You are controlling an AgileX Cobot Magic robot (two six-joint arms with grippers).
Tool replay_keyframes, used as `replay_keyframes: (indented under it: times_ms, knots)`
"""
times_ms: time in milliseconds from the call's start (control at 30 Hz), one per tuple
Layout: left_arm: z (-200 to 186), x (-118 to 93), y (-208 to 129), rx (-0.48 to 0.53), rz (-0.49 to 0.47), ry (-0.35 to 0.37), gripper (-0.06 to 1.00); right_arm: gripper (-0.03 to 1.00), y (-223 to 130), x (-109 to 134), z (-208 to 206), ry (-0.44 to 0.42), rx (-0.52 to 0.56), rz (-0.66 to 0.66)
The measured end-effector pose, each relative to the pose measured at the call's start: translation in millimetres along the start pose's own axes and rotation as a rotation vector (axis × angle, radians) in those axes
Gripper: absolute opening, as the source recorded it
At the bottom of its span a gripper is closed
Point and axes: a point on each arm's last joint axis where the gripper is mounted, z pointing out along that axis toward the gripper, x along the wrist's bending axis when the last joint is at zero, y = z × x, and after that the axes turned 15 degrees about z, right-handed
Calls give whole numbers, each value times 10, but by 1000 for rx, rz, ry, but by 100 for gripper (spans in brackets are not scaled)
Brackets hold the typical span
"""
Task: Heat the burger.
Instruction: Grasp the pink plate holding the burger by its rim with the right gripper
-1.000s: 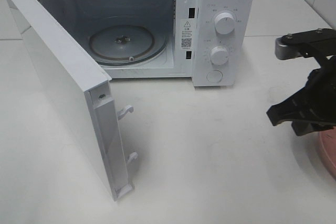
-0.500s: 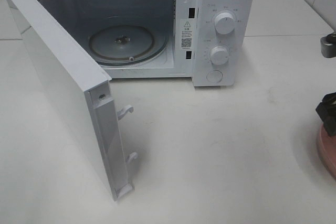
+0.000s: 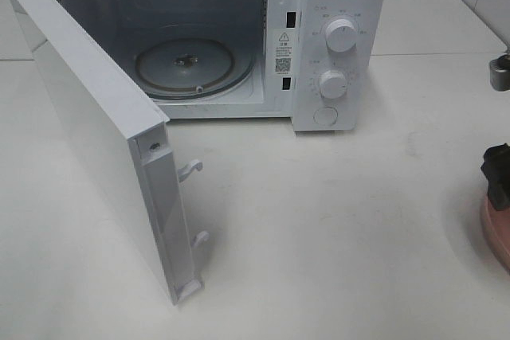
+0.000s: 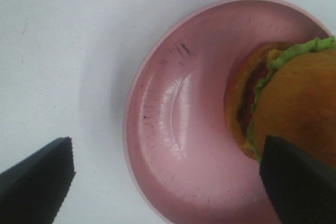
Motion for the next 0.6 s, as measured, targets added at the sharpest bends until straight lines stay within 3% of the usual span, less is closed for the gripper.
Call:
replay_keyframes:
  times_ms: [167, 600]
  knots:
    - [0, 0, 0, 0, 0, 0, 97, 89, 20, 69, 215, 3, 83, 5]
    - [0, 0, 0, 0, 0, 0, 97, 87, 70, 169, 607, 0, 155, -15]
